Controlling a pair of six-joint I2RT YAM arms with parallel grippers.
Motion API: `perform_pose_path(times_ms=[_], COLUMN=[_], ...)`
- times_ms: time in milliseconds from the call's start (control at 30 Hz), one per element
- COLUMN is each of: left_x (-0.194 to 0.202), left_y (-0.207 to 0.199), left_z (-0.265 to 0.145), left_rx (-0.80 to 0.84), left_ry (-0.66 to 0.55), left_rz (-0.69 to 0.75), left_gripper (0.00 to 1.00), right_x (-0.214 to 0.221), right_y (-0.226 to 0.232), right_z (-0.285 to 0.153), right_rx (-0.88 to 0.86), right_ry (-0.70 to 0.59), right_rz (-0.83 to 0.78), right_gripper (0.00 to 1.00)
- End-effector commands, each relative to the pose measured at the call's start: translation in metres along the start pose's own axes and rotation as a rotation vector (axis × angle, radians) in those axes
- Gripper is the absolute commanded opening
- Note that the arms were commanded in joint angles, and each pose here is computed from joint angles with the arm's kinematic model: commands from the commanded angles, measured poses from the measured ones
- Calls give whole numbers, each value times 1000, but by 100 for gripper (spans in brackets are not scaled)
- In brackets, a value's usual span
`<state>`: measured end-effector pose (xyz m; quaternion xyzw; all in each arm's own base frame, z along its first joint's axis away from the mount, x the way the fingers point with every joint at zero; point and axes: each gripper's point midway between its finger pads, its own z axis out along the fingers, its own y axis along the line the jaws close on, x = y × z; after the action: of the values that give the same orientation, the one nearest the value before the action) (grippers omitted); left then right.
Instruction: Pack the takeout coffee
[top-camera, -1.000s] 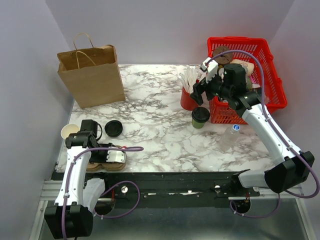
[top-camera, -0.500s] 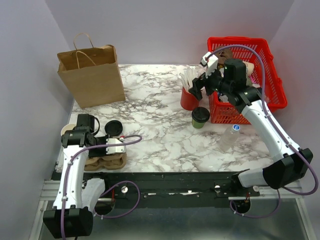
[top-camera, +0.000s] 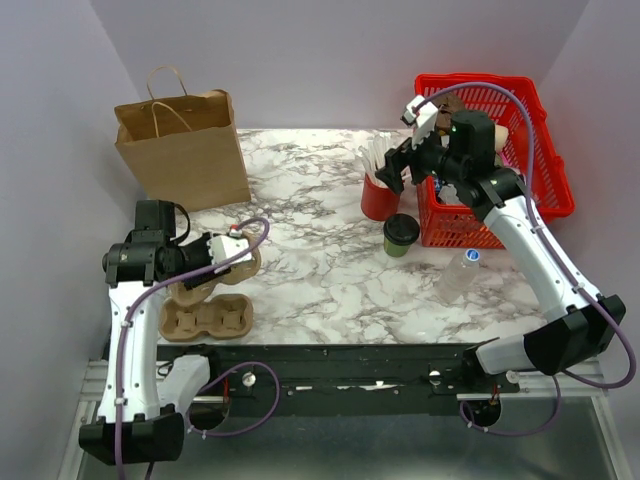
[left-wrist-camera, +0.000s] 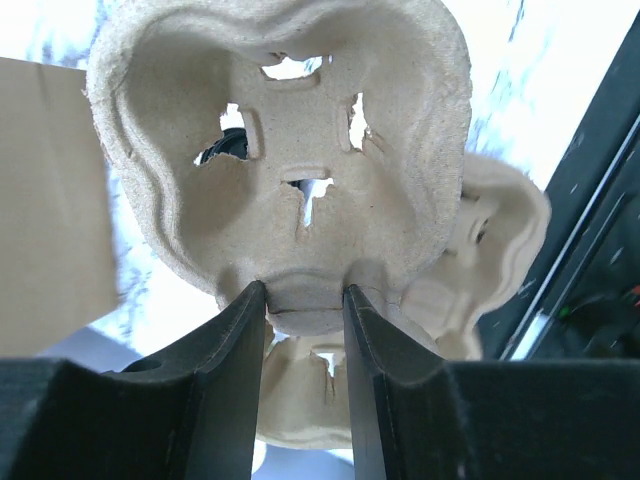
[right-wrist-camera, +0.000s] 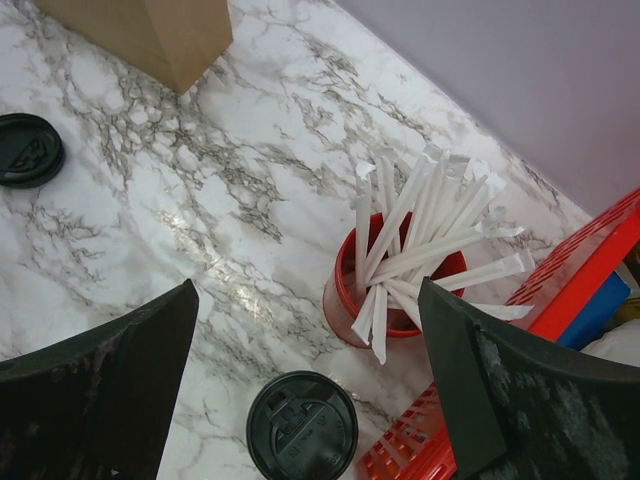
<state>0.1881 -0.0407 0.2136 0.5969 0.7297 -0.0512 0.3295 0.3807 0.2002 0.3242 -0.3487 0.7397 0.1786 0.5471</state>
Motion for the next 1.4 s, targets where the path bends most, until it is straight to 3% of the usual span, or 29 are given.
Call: perform_pose_path(times_ms=[0,200,267,433,533,700,833,1000,1133,1367], left_x=[-26,-52,-58,-92,-93,-53,-35,-25,-17,-9], left_y=[28,68,73,66,70,76,84,76,67,59], left_z=[10,27,37,78,106,158,169,183,188,197], left_rx=[-44,-66,-34,55,64,47,-49,-31,-28,-18], left_ry=[-117,-212,-234,-259,-208,67,118,176,234,265], left_rz=[-158,-343,-455,-512,-624,-985,-1057,-1156,-1245,-1275], left_gripper=[0,0,0,0,0,0,0,0,21,22], right_x=[-21,-24,-26,-31,-35,-37,-35,-32,-30,-29], right_y=[-3,-2,-3,-5,-6,-7,-8,-7,-7,-6], right_z=[-2,-6,-7,-6,-6,-8,-12,-14,-15,-16], right_rx=[-1,2,4,8,10,16,27,29,34,34], right_ry=[-52,-54,-58,-60,-62,-61,-56,-53,-47,-47], right_rz=[-13,-12,-15,-17,-21,-28,-38,-37,-35,-35], right_gripper=[100,100,100,100,100,100,100,100,100,100])
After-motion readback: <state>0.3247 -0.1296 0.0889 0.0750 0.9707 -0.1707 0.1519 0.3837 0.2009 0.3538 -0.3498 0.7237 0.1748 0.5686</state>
